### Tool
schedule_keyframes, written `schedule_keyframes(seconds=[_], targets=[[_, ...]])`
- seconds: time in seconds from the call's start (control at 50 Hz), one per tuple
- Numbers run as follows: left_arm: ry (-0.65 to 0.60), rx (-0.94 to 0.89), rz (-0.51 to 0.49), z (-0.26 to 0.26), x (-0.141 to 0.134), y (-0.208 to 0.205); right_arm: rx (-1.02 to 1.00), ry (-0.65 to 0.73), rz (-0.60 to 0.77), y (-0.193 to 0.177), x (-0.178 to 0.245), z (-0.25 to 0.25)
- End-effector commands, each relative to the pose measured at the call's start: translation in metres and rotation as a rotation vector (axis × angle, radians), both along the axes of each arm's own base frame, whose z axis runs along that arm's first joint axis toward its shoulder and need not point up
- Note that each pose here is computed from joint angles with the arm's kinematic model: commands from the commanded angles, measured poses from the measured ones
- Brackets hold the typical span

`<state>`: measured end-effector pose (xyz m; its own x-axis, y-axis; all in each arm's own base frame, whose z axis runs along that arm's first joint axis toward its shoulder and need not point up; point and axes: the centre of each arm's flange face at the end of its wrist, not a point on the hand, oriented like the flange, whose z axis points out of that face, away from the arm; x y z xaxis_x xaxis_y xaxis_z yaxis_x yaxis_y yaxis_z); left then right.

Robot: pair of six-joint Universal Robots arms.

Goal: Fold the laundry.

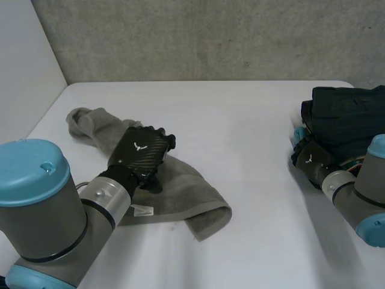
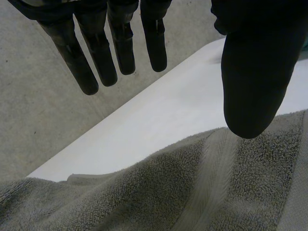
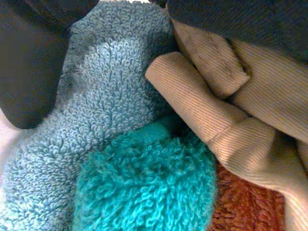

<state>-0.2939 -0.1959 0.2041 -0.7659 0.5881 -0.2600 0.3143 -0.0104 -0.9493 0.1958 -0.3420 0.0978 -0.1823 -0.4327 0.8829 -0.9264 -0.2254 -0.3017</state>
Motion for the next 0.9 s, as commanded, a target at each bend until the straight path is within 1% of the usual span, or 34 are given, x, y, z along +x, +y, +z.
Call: schedule_keyframes(seconds=[0.02,0.36,0.9], targets=[[0.000,0.000,0.000,0.000,0.000,0.000,0.012,0.025,0.016,0.005,0.001,-0.006],[-0.001,0.003,0.002,-0.001,0.000,0.000,-0.027,0.044,0.030,0.014,0.004,0.001],[-0.006,0.011,-0.001,-0.004,0.001,0.002,-0.058,0.039,0.028,-0.012,0.007,-0.006]])
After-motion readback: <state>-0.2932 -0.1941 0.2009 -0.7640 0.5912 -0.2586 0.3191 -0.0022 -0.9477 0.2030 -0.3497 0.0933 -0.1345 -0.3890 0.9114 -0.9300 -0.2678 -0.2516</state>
